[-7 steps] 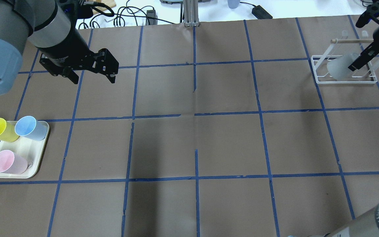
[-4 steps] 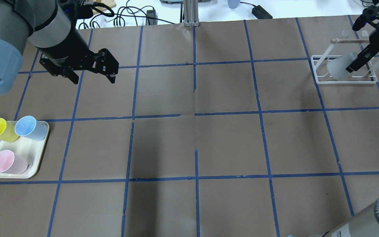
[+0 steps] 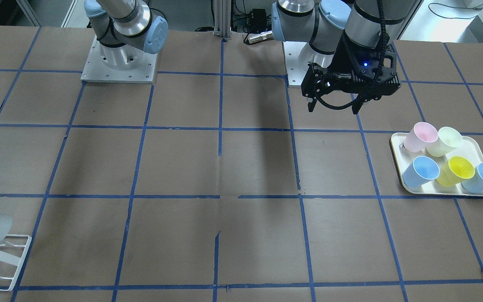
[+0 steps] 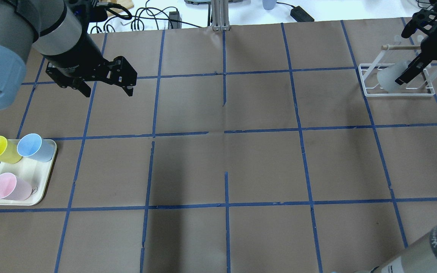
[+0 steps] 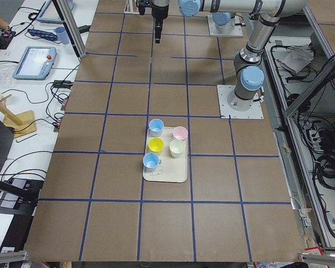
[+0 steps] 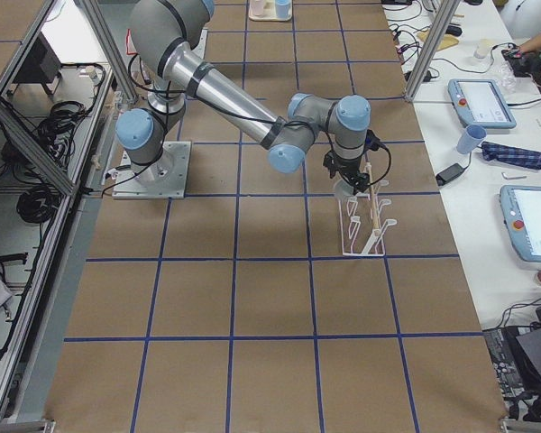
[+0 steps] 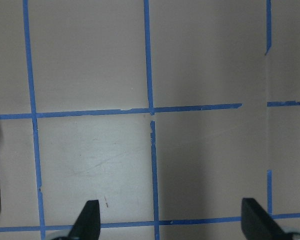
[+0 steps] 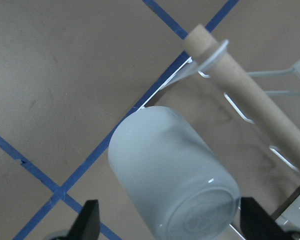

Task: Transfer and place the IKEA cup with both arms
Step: 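Close the right gripper on the white cup's base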

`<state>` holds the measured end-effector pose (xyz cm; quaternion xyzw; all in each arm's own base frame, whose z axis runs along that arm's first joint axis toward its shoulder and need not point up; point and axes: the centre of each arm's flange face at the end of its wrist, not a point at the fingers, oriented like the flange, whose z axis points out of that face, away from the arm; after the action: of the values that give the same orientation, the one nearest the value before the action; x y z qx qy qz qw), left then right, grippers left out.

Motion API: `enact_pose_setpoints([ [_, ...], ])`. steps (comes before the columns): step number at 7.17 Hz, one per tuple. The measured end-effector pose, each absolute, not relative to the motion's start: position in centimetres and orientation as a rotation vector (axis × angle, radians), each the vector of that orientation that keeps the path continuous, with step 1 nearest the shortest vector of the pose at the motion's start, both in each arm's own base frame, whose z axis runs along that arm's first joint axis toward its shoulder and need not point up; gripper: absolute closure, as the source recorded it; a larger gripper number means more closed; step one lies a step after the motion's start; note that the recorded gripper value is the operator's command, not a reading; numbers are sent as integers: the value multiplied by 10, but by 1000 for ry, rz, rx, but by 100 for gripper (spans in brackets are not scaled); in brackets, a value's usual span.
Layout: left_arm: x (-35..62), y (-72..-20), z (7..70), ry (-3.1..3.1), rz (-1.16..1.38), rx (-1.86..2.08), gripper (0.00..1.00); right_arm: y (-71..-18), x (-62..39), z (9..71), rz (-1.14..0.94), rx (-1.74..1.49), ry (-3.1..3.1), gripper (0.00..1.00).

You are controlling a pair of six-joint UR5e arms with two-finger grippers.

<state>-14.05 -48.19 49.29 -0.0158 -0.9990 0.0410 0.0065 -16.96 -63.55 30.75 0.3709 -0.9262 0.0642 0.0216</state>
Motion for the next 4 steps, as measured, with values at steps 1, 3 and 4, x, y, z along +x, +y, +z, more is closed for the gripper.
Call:
enact_pose_setpoints([
  [1, -140, -482, 493, -3126, 129, -50, 0, -636, -170, 305, 196, 1154, -2872, 0],
  [3, -140, -482, 493, -3126, 129, -50, 0, -638, -170, 298, 188, 1158, -2878, 0],
  [4, -140, -482, 493, -3127, 129, -49, 0, -638, -170, 297, 187, 1158, -2879, 0],
])
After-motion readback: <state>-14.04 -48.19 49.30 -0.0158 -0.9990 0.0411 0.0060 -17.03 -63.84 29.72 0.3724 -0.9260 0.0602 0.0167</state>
